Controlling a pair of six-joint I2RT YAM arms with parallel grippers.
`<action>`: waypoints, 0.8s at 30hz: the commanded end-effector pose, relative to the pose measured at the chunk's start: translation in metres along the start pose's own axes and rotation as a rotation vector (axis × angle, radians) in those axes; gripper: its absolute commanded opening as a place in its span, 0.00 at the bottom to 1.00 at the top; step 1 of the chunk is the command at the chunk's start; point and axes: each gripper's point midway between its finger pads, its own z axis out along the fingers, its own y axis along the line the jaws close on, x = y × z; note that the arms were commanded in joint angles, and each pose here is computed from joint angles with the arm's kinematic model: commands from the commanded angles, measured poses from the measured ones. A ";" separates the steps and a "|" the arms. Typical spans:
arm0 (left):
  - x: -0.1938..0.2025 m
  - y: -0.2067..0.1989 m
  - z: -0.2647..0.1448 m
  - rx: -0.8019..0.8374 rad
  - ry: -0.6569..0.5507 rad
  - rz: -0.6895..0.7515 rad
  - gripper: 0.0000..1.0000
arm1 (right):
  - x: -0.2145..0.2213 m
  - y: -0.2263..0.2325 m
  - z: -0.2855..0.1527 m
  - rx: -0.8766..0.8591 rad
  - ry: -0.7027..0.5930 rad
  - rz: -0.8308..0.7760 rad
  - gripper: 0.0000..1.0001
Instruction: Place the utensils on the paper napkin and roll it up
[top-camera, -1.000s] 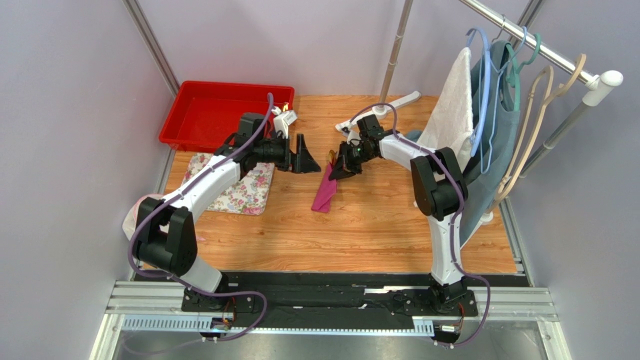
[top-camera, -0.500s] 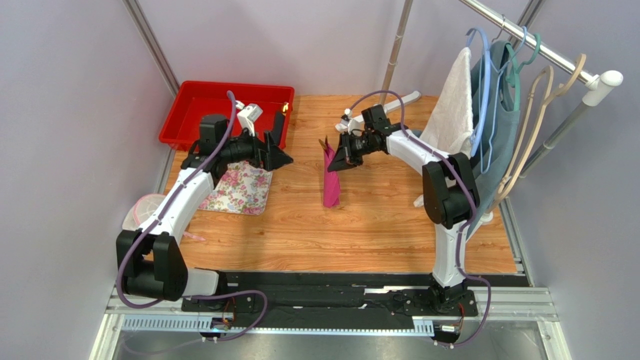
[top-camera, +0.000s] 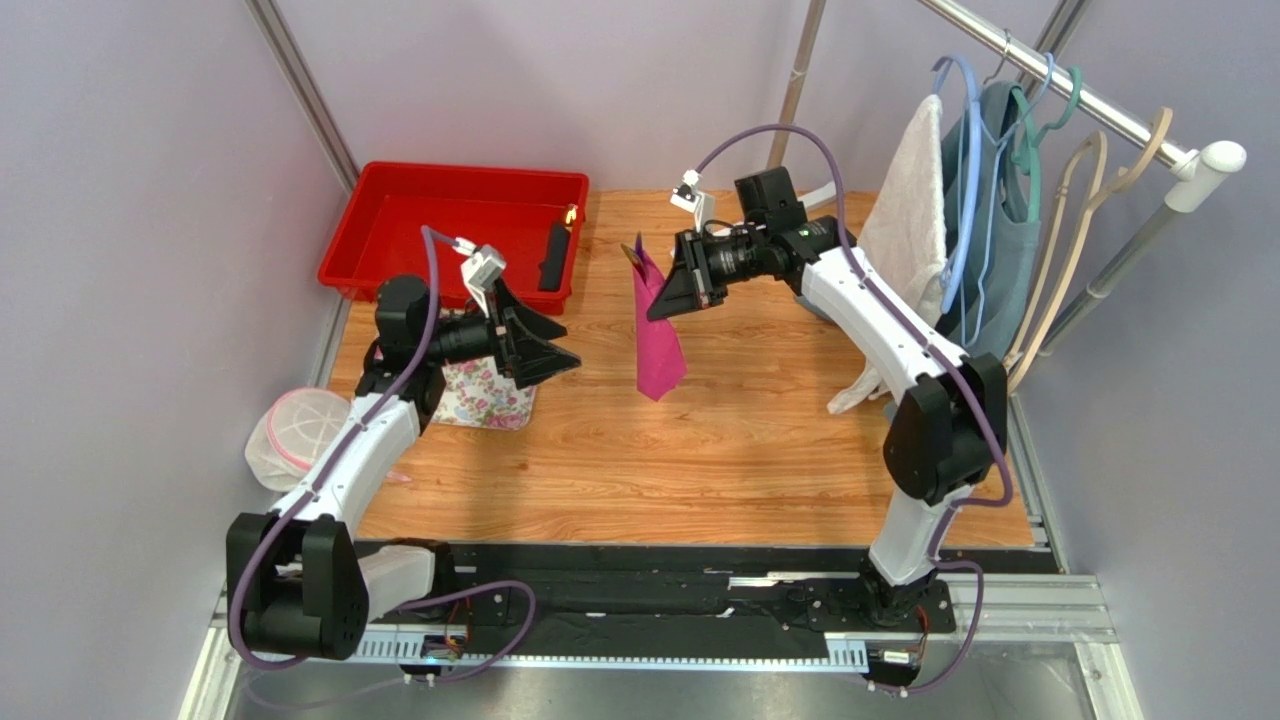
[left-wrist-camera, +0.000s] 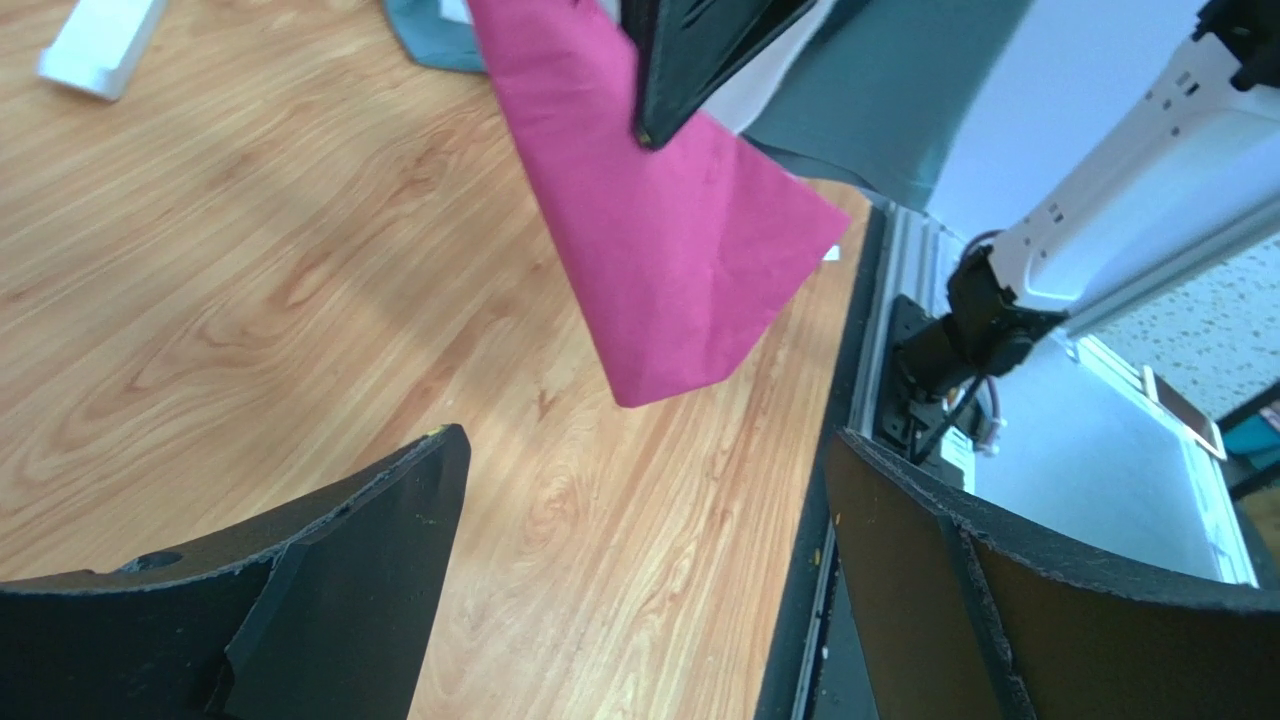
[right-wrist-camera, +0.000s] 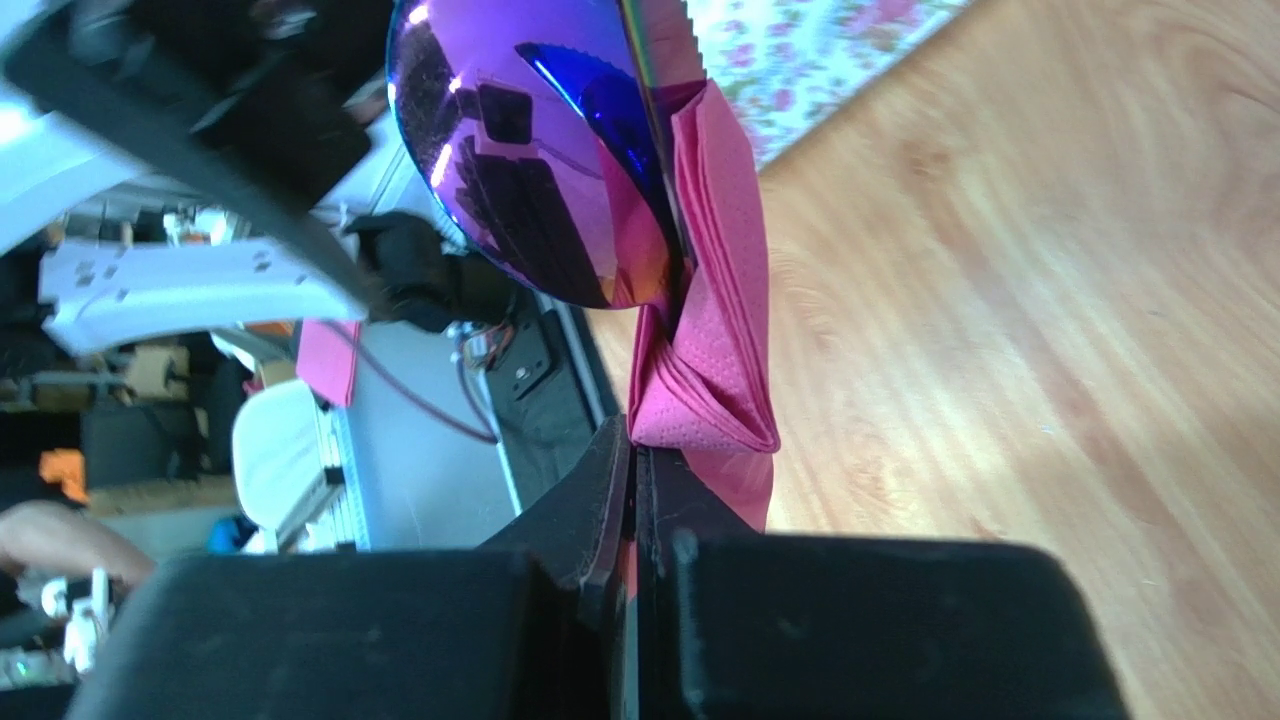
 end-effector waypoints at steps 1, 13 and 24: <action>-0.023 -0.031 -0.002 0.146 -0.075 0.149 0.96 | -0.006 0.088 -0.028 -0.114 -0.037 -0.236 0.00; -0.024 -0.092 0.011 0.350 -0.094 0.195 0.95 | 0.028 0.165 -0.032 -0.151 -0.011 -0.497 0.00; -0.013 -0.130 0.015 0.471 -0.057 0.182 0.88 | 0.046 0.196 -0.030 -0.187 0.018 -0.630 0.00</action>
